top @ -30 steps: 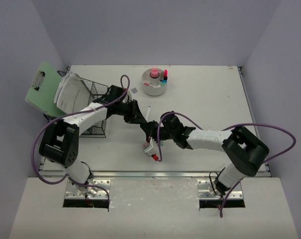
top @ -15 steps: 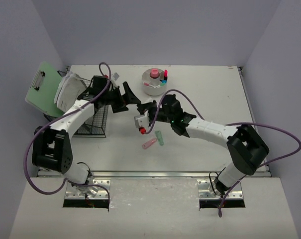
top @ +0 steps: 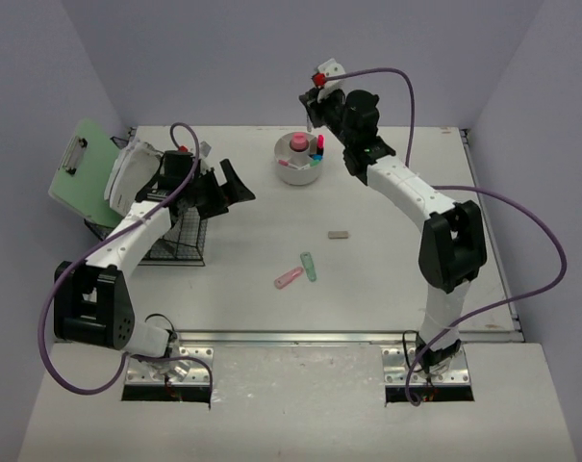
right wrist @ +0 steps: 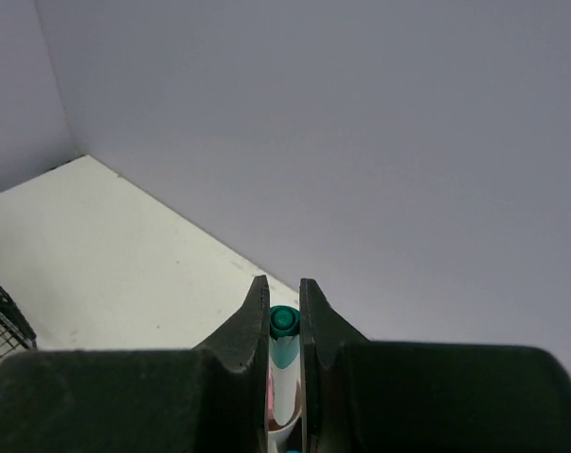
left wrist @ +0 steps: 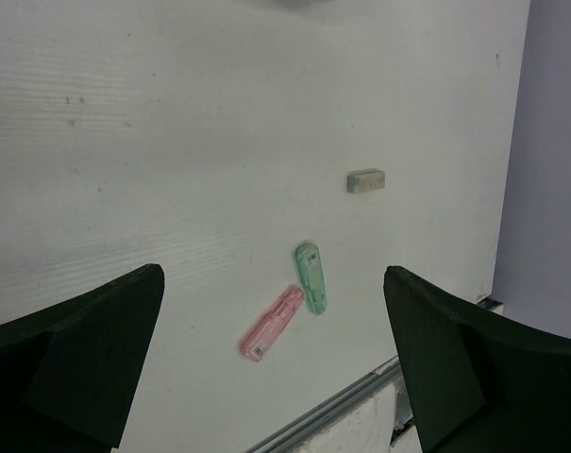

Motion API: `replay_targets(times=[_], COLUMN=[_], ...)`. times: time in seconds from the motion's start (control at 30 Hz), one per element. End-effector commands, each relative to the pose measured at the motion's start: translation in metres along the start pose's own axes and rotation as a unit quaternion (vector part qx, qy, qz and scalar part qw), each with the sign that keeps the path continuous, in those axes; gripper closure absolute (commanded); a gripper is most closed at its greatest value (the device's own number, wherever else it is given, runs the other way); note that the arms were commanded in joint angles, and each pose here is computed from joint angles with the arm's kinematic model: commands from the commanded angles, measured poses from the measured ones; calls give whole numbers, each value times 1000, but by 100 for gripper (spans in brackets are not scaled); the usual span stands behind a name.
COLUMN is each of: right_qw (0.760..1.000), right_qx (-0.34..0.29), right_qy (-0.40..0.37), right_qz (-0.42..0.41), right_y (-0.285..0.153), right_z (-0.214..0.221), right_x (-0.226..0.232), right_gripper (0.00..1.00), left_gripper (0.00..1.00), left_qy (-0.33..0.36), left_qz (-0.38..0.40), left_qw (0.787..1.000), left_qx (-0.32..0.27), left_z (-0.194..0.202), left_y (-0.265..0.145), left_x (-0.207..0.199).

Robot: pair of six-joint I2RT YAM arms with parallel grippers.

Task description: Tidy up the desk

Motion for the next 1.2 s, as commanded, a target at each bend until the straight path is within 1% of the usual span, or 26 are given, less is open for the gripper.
replay_targets(times=[0.0,0.17,0.27,0.43,0.5,0.77,0.97,1.17], right_qw=[991,978,975,970,967,958,963,970], right_qx=[4,32,37,43,52,74,67,52], right_qy=[114,179,186,178,181,206,191,150], right_qz=[64,100,119,157,170,183,180,184], right_y=[13,18,21,24,24,29,34,29], right_z=[17,37,47,63,75,104,115,121], right_x=[3,-8,-11,-21,-25,-30,-33,-44], right_gripper=[100,100,100,100,100,100,100,100], left_gripper=[0,0,0,0,0,0,0,0], left_qy=[17,12,3,0,-1,-7,-7,-10], left_qz=[10,10,11,8,7,3,-2,-5], left_qw=[1000,1000,1000,1000,1000,1000,1000,1000], left_qx=[-23,-14,-6,-5,-3,5,7,9], left_z=[-9,-7,-6,-7,-7,-5,-5,-4], left_y=[-3,2,6,8,9,15,16,19], left_x=[-5,-2,1,4,6,10,13,17])
Point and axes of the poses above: each gripper's point midway between its finger pads, its own y axis out along the fingers, its own x axis along the line the jaws close on, z = x × y, the point moved 6 cm from there along -y, back along the fingers, and after that the axes turned 6 degrees about y, right-handed, at the moved point
